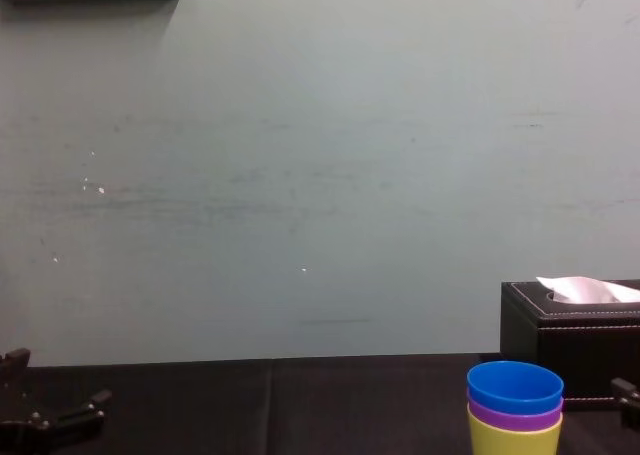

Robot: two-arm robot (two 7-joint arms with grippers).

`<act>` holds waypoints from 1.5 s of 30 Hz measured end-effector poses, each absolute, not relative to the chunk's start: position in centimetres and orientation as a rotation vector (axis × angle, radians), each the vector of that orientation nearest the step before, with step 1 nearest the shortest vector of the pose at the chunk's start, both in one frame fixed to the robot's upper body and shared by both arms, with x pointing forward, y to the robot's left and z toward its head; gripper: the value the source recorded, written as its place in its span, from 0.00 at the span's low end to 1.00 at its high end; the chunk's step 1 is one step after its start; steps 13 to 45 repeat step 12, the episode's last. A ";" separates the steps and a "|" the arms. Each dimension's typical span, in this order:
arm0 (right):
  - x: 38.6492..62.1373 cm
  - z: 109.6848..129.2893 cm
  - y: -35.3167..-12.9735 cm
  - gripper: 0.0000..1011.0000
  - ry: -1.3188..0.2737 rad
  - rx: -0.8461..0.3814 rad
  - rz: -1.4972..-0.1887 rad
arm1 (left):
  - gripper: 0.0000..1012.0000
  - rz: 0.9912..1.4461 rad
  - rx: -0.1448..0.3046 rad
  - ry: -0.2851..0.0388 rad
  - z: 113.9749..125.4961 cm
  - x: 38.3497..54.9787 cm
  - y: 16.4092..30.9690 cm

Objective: Stack the three plastic cups sequentially using one hand.

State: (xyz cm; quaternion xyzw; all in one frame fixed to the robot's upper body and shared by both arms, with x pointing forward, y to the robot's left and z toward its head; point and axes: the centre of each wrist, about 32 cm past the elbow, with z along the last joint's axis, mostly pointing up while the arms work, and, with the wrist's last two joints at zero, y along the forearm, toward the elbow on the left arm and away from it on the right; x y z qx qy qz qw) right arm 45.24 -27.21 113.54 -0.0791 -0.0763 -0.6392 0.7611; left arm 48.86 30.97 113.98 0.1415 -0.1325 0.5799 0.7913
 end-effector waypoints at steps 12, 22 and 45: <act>45.2 113.5 -27.2 0.99 -0.166 -0.172 -1.391 | 1.00 1.248 0.304 -0.285 114.0 48.9 31.0; 45.2 113.5 -27.2 0.99 -0.166 -0.172 -1.391 | 1.00 1.248 0.304 -0.285 114.0 48.9 31.0; 45.2 113.5 -27.2 0.99 -0.166 -0.172 -1.391 | 1.00 1.248 0.304 -0.285 114.0 48.9 31.0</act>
